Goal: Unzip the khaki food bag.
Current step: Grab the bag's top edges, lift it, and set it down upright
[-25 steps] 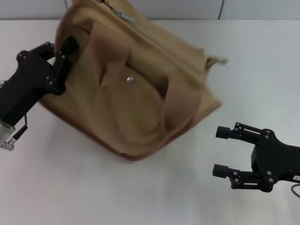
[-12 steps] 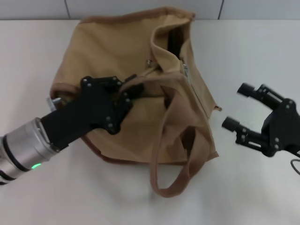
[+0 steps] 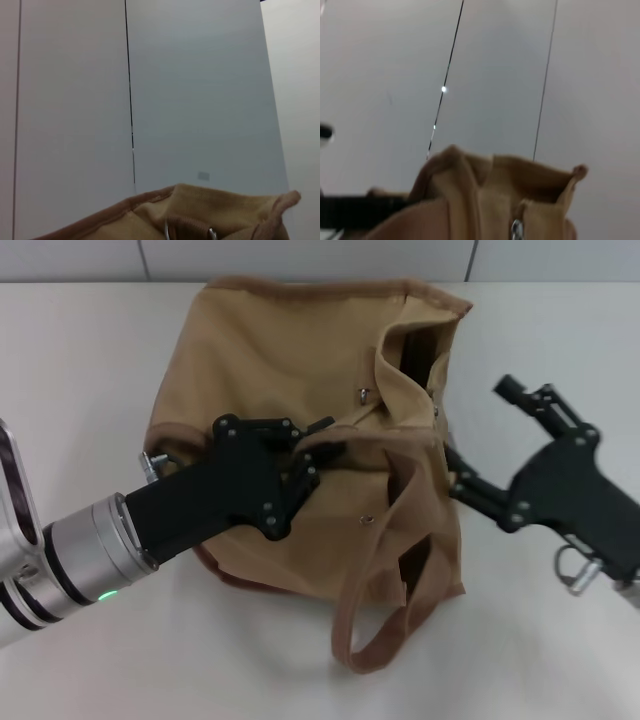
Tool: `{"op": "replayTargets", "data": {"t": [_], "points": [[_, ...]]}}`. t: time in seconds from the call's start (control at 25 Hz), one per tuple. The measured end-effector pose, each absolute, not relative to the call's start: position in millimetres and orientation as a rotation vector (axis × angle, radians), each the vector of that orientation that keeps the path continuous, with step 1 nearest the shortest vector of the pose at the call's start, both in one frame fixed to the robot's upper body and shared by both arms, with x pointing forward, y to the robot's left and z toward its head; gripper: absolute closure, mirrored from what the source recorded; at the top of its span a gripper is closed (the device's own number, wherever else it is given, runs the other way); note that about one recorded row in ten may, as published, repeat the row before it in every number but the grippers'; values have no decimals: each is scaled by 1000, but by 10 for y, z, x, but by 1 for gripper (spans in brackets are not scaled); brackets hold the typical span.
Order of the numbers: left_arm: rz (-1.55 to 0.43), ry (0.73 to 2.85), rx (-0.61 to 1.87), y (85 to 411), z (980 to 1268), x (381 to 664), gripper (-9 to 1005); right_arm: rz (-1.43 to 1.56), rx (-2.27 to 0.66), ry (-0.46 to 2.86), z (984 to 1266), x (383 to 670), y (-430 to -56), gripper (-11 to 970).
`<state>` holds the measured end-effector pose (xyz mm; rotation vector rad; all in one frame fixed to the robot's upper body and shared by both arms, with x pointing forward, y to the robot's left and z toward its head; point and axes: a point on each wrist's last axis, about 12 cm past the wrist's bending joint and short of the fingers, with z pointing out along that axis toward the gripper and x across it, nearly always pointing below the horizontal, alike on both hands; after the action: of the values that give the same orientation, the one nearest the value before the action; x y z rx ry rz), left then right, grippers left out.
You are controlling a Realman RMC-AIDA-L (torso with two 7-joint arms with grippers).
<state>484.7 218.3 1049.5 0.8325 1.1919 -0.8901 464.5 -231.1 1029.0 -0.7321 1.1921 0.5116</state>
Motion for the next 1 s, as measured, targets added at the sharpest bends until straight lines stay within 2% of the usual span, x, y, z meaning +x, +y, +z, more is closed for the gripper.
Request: {"op": "replayTargets", "data": {"t": [0.56, 0.8, 1.0], "points": [[-900, 1200, 837, 2158, 10482, 4841, 940, 420, -731, 1216, 10238, 4702, -2133, 135], [-895, 1208, 841, 2125, 10458, 4830, 940, 367, -677, 1218, 10247, 4710, -2131, 341], [-898, 1211, 839, 2117, 10453, 4825, 940, 375, -694, 1216, 10237, 4687, -2116, 555]]}}
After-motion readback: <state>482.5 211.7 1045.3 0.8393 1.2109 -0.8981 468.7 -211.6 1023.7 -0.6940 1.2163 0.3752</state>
